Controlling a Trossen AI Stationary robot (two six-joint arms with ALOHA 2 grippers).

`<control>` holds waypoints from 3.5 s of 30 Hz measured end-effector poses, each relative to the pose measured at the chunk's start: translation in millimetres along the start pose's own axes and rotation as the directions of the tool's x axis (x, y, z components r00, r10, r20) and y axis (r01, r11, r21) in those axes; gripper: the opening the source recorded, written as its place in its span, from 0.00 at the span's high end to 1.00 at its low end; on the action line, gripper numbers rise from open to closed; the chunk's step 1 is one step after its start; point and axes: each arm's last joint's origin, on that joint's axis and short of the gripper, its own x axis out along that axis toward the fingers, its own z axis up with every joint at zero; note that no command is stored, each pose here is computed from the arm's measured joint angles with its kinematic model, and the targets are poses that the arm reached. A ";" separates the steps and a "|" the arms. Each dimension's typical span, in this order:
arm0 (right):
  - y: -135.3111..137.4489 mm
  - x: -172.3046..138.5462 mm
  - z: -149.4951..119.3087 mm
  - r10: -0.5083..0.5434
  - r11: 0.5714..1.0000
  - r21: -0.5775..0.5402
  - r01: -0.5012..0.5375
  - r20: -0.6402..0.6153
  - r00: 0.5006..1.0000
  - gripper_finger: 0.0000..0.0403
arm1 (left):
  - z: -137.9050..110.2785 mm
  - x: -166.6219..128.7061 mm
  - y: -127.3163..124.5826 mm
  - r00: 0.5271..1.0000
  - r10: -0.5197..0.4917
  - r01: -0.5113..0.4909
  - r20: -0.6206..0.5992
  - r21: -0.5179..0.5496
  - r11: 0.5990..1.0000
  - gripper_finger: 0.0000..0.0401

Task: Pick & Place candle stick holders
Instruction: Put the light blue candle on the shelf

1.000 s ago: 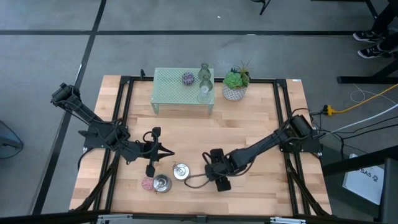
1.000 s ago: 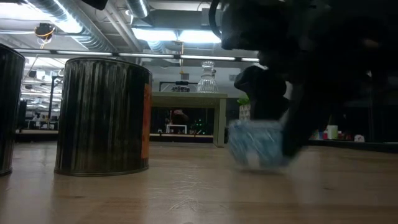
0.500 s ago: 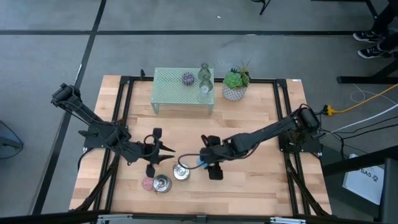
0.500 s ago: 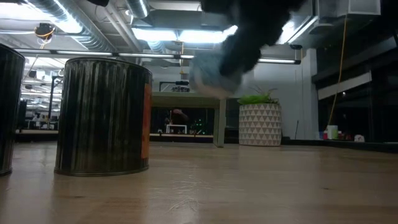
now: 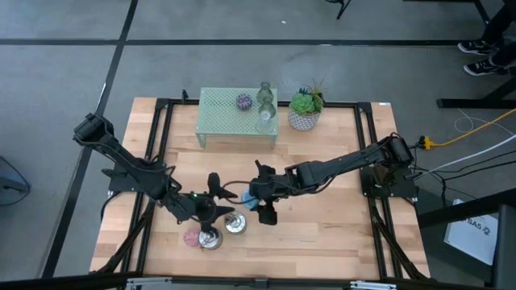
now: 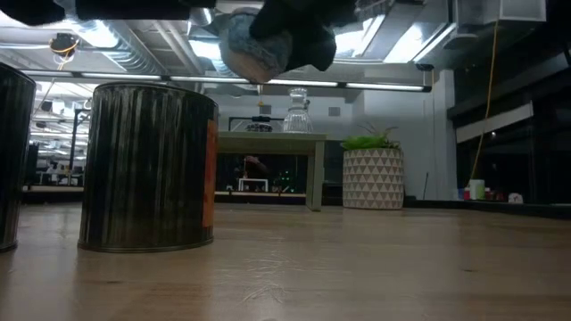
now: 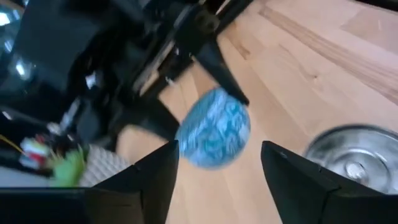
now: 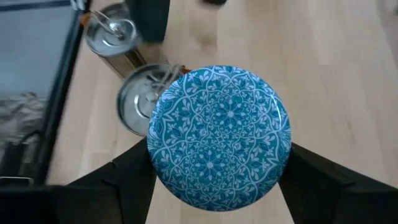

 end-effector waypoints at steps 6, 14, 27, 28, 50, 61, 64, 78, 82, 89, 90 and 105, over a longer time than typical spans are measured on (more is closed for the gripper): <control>-5.2 0.2 5.9 0.084 0.996 0.018 -0.085 0.023 0.996 0.31 | -0.5 12.1 -10.2 1.000 0.013 -0.012 -0.006 0.163 0.987 0.41; -3.8 -0.2 8.6 0.112 0.994 0.016 -0.112 0.046 0.993 0.31 | 1.1 23.6 -15.8 0.994 0.110 -0.104 -0.011 0.244 0.964 0.42; -0.5 -0.7 11.5 0.191 0.981 0.011 -0.192 0.064 0.979 0.31 | 3.8 24.1 -16.5 0.996 0.083 -0.087 0.027 0.273 0.958 0.53; -0.5 -0.7 11.6 0.195 0.981 0.013 -0.196 0.063 0.979 0.31 | 3.9 24.1 -16.7 0.997 0.076 -0.081 0.031 0.273 0.959 0.55; -0.1 -0.4 11.0 0.155 0.981 0.109 -0.162 0.069 0.985 0.04 | -2.1 15.4 -8.6 0.984 0.163 -0.152 -0.073 0.139 0.979 0.57; 2.0 -0.2 6.8 0.113 0.983 0.139 -0.118 0.043 0.993 0.03 | -11.1 1.0 18.1 0.887 0.401 -0.341 -0.230 0.262 0.903 0.57; 4.9 -0.4 6.0 0.119 0.983 0.134 -0.123 0.041 0.992 0.03 | -16.2 5.9 28.0 0.856 0.442 -0.368 -0.270 0.283 0.886 0.57; 12.4 -0.9 3.9 0.111 0.986 0.120 -0.115 0.044 0.993 0.03 | -61.3 34.0 77.4 0.726 0.492 -0.381 -0.480 0.315 0.869 0.56; 12.2 -0.9 4.0 0.108 0.986 0.121 -0.113 0.045 0.993 0.03 | -71.3 39.0 88.9 0.723 0.472 -0.396 -0.504 0.256 0.882 0.56; 12.4 -0.9 3.9 0.109 0.986 0.120 -0.114 0.045 0.993 0.03 | -86.6 43.3 105.8 0.681 0.479 -0.422 -0.554 0.237 0.875 0.55; 12.4 -0.9 3.9 0.109 0.986 0.120 -0.114 0.045 0.993 0.03 | -88.5 44.0 107.8 0.682 0.473 -0.420 -0.557 0.230 0.878 0.55; 12.5 -0.9 4.4 0.110 0.986 0.120 -0.116 0.051 0.993 0.03 | -114.9 73.7 119.4 0.655 0.468 -0.397 -0.593 0.257 0.881 0.55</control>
